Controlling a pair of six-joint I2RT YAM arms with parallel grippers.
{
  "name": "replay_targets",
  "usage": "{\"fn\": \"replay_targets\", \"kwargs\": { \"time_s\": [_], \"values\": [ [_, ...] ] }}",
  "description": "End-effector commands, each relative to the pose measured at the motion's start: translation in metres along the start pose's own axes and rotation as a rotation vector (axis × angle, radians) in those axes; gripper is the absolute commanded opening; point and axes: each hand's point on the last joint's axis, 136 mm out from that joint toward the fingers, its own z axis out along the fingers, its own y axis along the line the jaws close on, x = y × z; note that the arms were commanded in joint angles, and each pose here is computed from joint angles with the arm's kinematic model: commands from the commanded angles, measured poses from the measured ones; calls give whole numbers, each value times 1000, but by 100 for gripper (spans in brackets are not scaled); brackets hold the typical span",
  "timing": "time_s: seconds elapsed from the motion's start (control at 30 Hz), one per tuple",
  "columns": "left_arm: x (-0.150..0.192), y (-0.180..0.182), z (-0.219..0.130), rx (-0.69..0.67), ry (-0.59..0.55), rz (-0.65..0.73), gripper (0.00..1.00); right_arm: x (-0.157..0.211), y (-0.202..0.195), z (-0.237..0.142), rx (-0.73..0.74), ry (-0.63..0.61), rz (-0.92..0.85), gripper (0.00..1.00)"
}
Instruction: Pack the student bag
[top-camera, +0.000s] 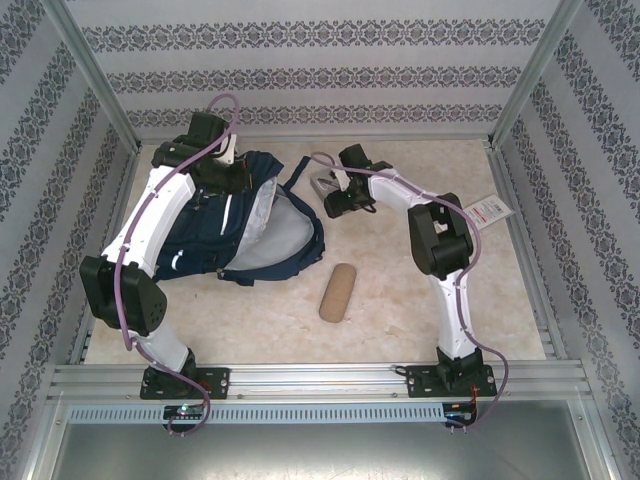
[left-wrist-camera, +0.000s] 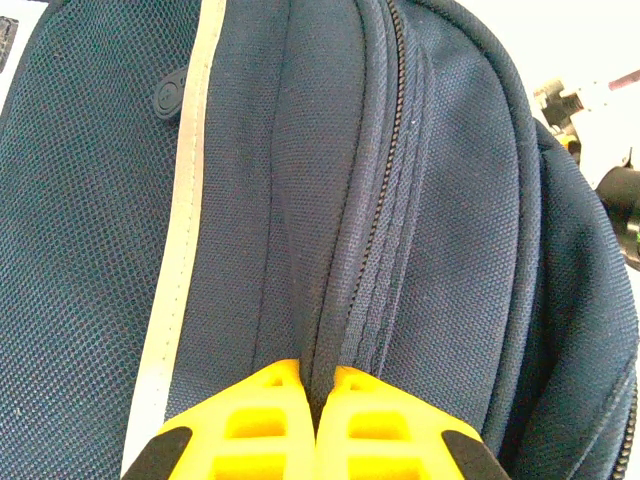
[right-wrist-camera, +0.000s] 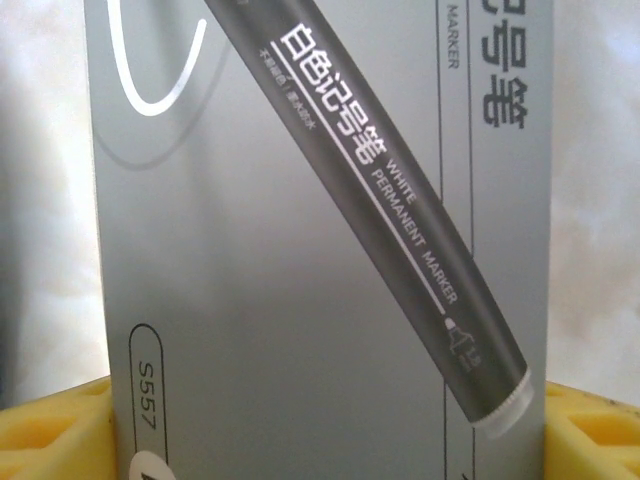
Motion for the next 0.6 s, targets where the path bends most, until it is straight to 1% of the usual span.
{"fn": "replay_targets", "kwargs": {
  "time_s": [0.0, 0.2, 0.33, 0.47, 0.57],
  "values": [
    [-14, -12, -24, 59, -99, -11, 0, -11, 16, -40, 8, -75, -1, 79],
    [-18, -13, -23, 72, -125, -44, 0, 2, 34, -79, 7, -104, 46, 81],
    [-27, -12, -21, 81, -171, -132, 0, 7, 54, -111, -4, -133, 102, 81],
    [-36, -14, -18, 110, -223, -224, 0, 13, 83, -129, -71, -145, 225, 82],
    [-41, -19, -14, 141, -242, -267, 0, 16, 114, -135, -149, -140, 320, 82]
  ]
}}
